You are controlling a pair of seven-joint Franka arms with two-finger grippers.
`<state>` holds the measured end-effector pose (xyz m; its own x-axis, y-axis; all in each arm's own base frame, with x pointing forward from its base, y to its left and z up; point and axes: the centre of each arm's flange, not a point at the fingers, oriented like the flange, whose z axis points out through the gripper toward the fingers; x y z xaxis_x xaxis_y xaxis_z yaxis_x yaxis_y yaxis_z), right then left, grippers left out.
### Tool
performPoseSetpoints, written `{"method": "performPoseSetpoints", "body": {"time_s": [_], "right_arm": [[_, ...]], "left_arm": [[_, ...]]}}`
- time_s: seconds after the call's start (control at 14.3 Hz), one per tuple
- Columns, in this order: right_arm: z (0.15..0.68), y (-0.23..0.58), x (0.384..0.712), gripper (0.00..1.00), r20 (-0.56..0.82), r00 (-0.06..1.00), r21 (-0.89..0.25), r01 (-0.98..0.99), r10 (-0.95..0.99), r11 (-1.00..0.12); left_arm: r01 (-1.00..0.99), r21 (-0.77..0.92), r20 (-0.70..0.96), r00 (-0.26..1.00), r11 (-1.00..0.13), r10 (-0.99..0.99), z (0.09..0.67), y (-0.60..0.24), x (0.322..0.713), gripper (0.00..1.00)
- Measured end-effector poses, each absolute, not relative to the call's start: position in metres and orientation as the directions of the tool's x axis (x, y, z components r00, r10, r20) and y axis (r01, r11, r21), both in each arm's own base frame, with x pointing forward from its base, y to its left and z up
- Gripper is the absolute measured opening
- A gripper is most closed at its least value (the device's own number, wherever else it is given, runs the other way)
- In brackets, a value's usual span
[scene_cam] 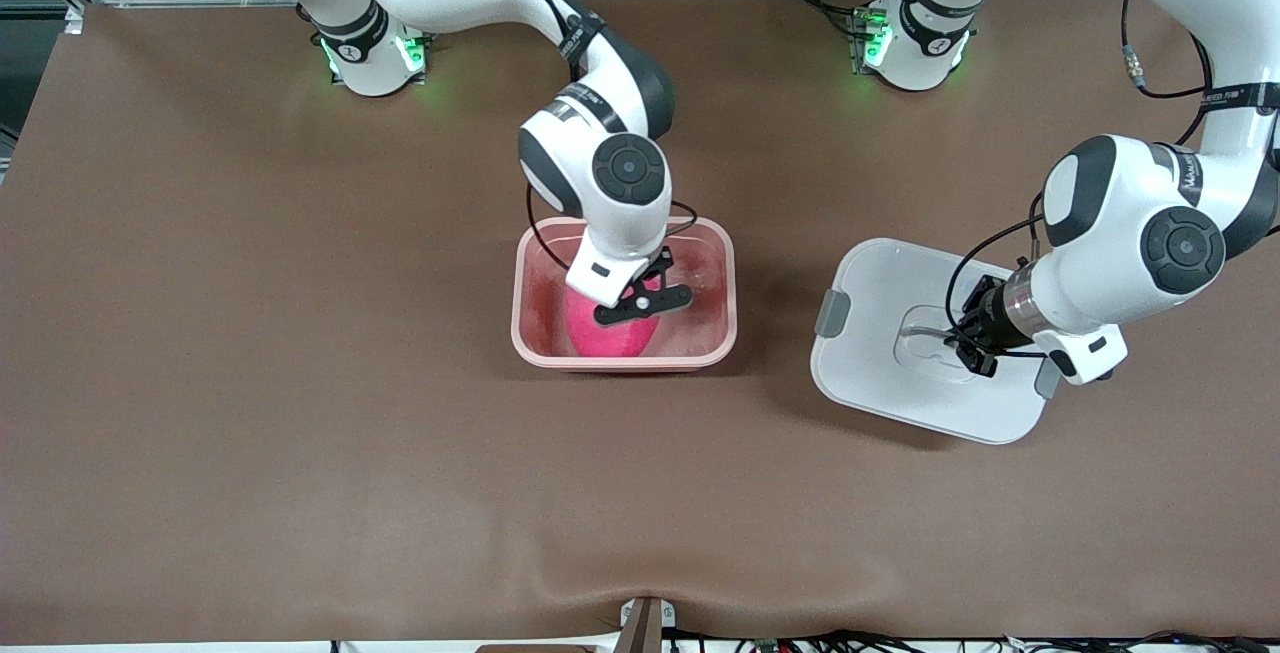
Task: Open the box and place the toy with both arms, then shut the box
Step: 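Lower the plush into the pink tray and open the right gripper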
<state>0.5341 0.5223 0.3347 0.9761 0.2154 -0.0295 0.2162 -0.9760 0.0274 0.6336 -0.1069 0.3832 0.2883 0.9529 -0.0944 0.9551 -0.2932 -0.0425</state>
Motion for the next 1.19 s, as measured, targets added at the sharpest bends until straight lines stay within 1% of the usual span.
{"method": "performPoseSetpoints", "body": {"time_s": [0.28, 0.56, 0.77, 0.84, 0.91, 1.12, 1.19], "right_arm": [[0.315, 0.548, 0.519, 0.11, 0.017, 0.993, -0.005, 0.120, 0.120, -0.993], [0.297, 0.563, 0.516, 0.11, 0.060, 0.997, -0.051, 0.046, 0.043, -0.998], [0.287, 0.566, 0.514, 0.11, 0.059, 0.998, -0.053, 0.033, 0.030, -0.998], [0.285, 0.566, 0.513, 0.14, 0.058, 0.998, -0.051, 0.032, 0.029, -0.998], [0.285, 0.566, 0.513, 0.25, 0.058, 0.998, -0.051, 0.032, 0.029, -0.998], [0.288, 0.566, 0.515, 0.54, 0.062, 0.998, -0.053, 0.030, 0.027, -0.998], [0.291, 0.565, 0.516, 0.65, 0.067, 0.997, -0.056, 0.029, 0.025, -0.998]], "left_arm": [[0.951, -0.058, -0.097, 0.298, -0.304, 0.950, 0.378, -0.110, 0.630, 0.07], [0.950, -0.053, -0.128, 0.299, -0.307, 0.946, 0.382, -0.122, 0.627, 0.07], [0.949, -0.050, -0.134, 0.303, -0.312, 0.943, 0.387, -0.130, 0.625, 0.07], [0.948, -0.054, -0.134, 0.303, -0.312, 0.943, 0.387, -0.131, 0.624, 0.07], [0.948, -0.057, -0.134, 0.303, -0.313, 0.943, 0.388, -0.132, 0.623, 0.07], [0.947, -0.061, -0.131, 0.304, -0.314, 0.943, 0.391, -0.134, 0.621, 0.07], [0.947, -0.065, -0.131, 0.305, -0.315, 0.943, 0.392, -0.134, 0.620, 0.07]]}}
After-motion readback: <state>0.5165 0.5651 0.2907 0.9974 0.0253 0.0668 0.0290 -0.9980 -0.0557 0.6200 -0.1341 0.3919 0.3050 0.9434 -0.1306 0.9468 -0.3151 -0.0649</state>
